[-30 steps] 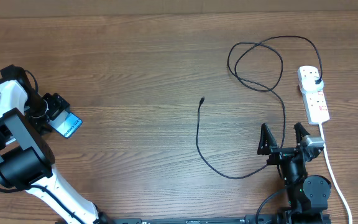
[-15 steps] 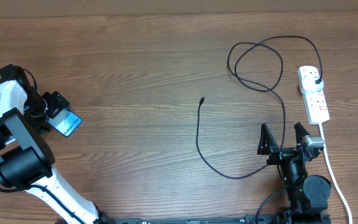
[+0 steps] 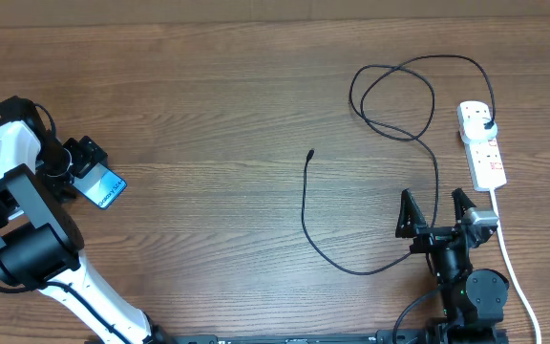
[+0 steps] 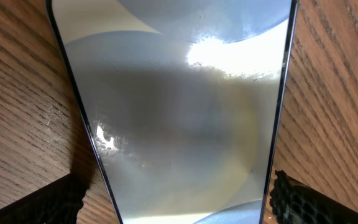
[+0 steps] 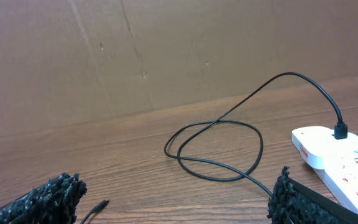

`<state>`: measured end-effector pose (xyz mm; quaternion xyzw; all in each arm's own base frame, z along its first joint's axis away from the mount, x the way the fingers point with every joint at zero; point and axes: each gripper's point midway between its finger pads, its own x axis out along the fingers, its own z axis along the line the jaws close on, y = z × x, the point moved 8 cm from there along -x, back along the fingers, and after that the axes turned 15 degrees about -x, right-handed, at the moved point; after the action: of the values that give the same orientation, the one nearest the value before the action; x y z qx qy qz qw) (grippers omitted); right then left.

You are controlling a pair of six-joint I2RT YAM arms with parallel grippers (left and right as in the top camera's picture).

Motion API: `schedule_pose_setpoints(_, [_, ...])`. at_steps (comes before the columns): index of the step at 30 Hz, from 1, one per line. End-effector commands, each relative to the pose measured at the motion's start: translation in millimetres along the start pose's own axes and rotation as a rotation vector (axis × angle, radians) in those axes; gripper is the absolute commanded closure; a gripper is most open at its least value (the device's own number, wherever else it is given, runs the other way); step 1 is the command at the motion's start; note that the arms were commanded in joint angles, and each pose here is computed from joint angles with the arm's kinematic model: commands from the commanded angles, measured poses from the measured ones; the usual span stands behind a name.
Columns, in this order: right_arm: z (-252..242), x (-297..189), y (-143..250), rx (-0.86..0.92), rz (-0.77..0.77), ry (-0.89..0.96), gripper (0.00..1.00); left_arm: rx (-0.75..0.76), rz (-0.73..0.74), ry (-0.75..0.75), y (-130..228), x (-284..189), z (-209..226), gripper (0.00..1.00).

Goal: Plug charger to phone and switch on socket

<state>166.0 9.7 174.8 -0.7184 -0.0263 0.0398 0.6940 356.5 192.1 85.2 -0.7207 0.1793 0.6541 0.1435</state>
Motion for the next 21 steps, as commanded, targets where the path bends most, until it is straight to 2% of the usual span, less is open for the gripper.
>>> schedule_pose_setpoints(1, [-0.2,0.2,2.8,0.003,0.0,0.007,0.0,0.024,0.022,0.022,-0.5,6.7,-6.3,0.0])
schedule_pose_setpoints(10, [-0.2,0.2,2.8,0.003,0.0,0.007,0.0,-0.063,0.034,0.004,1.5,7.4,-3.9,0.0])
schedule_pose_setpoints(21, [-0.2,0.2,2.8,0.003,0.0,0.007,0.0,-0.085,0.042,-0.038,0.9,19.5,0.2,0.0])
